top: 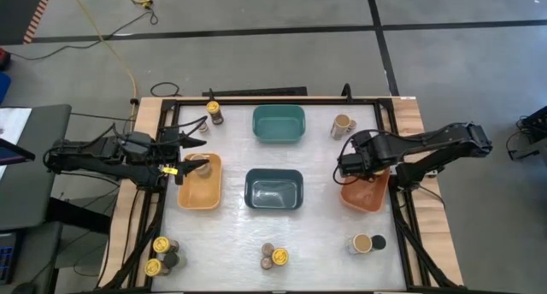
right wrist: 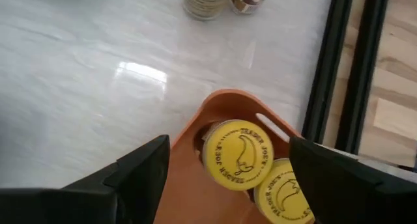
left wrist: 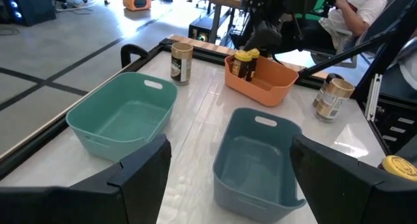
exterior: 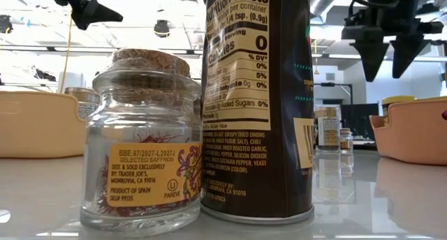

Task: Sort spices by type
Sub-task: Adjust the orange bin

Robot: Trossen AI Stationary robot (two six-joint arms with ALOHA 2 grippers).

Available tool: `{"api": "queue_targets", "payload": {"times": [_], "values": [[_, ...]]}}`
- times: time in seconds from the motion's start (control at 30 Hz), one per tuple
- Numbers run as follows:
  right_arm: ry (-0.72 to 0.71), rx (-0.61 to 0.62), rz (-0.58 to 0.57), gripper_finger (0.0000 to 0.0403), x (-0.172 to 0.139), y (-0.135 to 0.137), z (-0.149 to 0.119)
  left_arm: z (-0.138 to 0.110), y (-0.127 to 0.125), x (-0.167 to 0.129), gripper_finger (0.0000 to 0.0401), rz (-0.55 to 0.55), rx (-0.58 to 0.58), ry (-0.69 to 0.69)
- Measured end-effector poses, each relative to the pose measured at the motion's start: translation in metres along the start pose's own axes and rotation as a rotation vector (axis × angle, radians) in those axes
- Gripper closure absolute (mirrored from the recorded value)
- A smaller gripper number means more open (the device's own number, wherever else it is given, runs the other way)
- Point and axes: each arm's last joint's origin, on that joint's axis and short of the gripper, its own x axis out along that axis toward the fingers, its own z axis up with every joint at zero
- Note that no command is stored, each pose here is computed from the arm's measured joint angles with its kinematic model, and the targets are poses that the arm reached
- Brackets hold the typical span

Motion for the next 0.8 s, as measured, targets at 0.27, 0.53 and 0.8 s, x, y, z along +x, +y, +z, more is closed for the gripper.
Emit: {"api": "queue_targets", "payload": {"times": [0.27,0.53,0.8], "values": [[0.019,0.051,0.189,0.0061,-0.004,0.018,-0.002,0.0,0.0,0.0,0.0102,0.0,0.001,0.001],[0.158,0.194,0.302,0.0061,-0.01,0.03,-0.01,0.0,0.0,0.0,0.0102,0.0,0.004,0.001],[0.249,0.332,0.286,0.0071,-0.016,0.037,-0.036,0.0,0.0,0.0,0.0102,0.001,0.004,0.001]]}}
